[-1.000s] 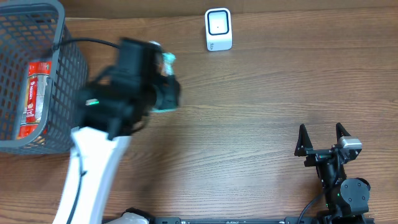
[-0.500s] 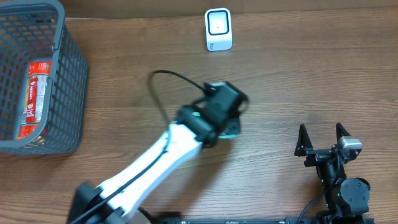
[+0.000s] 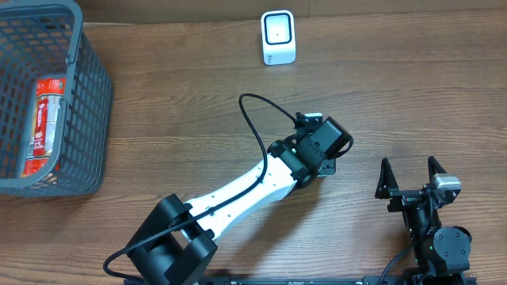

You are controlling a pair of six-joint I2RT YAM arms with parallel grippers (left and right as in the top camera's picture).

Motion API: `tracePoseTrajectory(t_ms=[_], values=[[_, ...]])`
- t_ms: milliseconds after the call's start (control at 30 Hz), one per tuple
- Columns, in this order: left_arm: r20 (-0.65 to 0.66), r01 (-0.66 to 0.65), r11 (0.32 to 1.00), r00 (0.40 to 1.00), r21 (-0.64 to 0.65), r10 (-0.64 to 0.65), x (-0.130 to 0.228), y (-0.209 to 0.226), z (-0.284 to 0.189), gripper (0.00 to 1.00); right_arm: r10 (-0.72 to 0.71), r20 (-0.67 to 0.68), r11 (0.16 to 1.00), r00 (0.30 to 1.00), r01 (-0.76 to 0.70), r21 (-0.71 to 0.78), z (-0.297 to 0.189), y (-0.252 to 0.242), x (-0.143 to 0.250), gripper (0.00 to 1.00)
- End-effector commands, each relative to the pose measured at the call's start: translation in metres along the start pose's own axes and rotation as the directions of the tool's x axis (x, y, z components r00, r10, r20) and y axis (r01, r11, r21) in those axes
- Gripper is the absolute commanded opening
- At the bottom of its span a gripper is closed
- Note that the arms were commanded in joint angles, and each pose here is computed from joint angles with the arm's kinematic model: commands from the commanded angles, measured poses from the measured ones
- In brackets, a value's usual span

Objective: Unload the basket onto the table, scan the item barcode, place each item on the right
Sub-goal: 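Lift the Kleenex packs out and carry them toward table center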

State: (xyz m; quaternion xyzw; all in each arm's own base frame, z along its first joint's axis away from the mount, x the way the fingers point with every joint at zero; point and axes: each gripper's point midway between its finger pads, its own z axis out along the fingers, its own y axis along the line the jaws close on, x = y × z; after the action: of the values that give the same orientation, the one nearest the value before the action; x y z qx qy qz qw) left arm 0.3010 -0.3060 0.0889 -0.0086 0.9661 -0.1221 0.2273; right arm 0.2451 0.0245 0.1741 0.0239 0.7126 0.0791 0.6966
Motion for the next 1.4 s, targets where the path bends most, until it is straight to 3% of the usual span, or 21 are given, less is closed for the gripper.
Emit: tracePoseTrajectory(t_ms=[0,400,533,633,700,1000,1300,1367], values=[[0.063,-0.013,0.999,0.998,-0.035,0.015,-0.003,-0.004,0.002,0.13,0.0,0.002,1.0,1.0,0.0,0.011,0.0,-0.002,0.002,1.0],[0.019,-0.087,0.995,0.996,-0.045,0.088,0.016,-0.01,0.019,0.24,0.0,0.002,1.0,1.0,0.0,0.011,0.0,-0.002,0.002,1.0],[0.018,-0.092,0.995,0.995,-0.046,0.093,0.016,-0.01,0.019,0.4,0.0,0.001,1.0,1.0,0.0,0.011,0.0,-0.002,0.003,1.0],[0.008,-0.092,0.995,0.996,-0.03,0.092,0.018,-0.013,0.019,0.61,0.0,0.002,1.0,1.0,0.0,0.011,0.0,-0.002,0.002,1.0],[-0.003,-0.092,0.996,0.996,-0.018,0.092,0.02,-0.015,0.019,0.66,0.0,0.002,1.0,1.0,0.0,0.011,0.0,-0.002,0.002,1.0],[-0.014,-0.093,0.996,0.996,-0.008,0.093,0.022,-0.016,0.019,0.72,0.0,0.002,1.0,1.0,0.0,0.011,0.0,-0.002,0.002,1.0],[0.034,-0.195,0.981,0.98,0.0,0.195,0.007,-0.024,0.014,0.7,0.0,0.002,1.0,1.0,0.0,0.011,0.0,-0.002,0.002,1.0],[0.048,-0.223,0.975,0.974,0.008,0.223,0.002,-0.029,0.011,0.77,0.0,0.001,1.0,1.0,0.0,0.011,0.0,-0.002,0.003,1.0]])
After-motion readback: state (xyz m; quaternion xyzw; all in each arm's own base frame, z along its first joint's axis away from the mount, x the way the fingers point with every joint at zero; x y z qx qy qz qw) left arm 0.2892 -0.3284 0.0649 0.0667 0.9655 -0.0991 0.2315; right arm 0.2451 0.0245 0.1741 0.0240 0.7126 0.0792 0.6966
